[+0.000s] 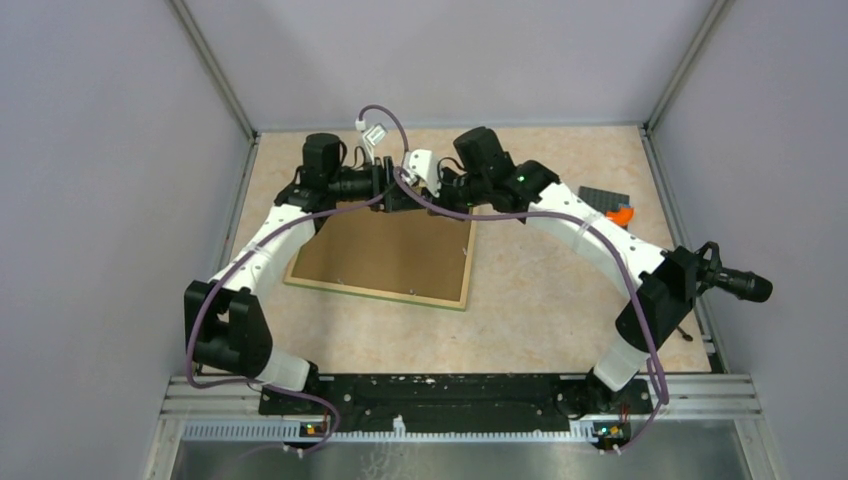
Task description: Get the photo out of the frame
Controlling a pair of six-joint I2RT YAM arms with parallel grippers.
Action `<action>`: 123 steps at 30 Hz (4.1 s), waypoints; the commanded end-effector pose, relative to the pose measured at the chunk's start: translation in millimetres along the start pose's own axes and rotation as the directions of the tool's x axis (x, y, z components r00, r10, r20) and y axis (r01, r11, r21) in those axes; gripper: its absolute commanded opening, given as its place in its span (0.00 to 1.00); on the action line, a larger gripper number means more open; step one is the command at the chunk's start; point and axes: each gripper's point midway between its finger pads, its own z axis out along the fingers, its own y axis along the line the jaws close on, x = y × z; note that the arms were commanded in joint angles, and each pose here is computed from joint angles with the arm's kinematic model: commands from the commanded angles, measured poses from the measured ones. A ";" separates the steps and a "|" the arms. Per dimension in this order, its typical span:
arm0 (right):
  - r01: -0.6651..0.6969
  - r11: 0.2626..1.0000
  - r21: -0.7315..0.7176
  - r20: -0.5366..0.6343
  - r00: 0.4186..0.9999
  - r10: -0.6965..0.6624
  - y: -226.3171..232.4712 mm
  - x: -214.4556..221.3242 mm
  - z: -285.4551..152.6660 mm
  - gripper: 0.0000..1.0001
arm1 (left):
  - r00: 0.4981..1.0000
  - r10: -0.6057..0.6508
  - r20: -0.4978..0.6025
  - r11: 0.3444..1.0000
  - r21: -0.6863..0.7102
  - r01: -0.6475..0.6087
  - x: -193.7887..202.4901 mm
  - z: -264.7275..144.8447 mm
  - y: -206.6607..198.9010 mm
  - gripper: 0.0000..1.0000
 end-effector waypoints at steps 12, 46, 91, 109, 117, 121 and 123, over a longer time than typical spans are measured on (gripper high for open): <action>0.069 0.996 0.049 0.057 0.996 -0.072 0.3 -28.5 14.8 0.19 | 0.999 -0.011 -0.050 0.996 0.084 0.015 8.7 6.2 4.2 0.06; -0.079 0.986 -0.147 0.073 0.993 0.090 25.8 -19.9 6.4 0.00 | 0.999 -0.014 -0.037 0.983 0.184 0.021 11.3 -45.7 -18.7 0.73; -0.019 0.980 -0.198 0.068 0.997 0.033 47.7 -11.3 13.9 0.00 | 0.991 -0.117 -0.062 0.969 0.212 0.127 27.4 -24.4 -17.5 0.21; -0.427 0.902 0.066 -0.037 0.902 0.430 -51.8 63.4 17.8 0.81 | 0.982 0.134 -0.135 0.973 -0.171 -0.156 48.2 -66.5 56.4 0.00; -0.574 0.797 0.189 -0.116 0.793 0.598 -81.5 132.8 38.0 0.80 | 0.916 0.262 -0.305 0.921 -0.205 -0.332 87.6 -75.8 65.6 0.00; -0.620 0.757 0.207 -0.136 0.748 0.650 -90.3 156.6 46.7 0.80 | 0.882 0.311 -0.354 0.899 -0.191 -0.394 91.6 -63.2 61.6 0.00; -0.640 0.739 0.209 -0.139 0.729 0.670 -96.3 166.3 51.3 0.80 | 0.855 0.360 -0.373 0.881 -0.164 -0.443 89.5 -52.0 58.3 0.00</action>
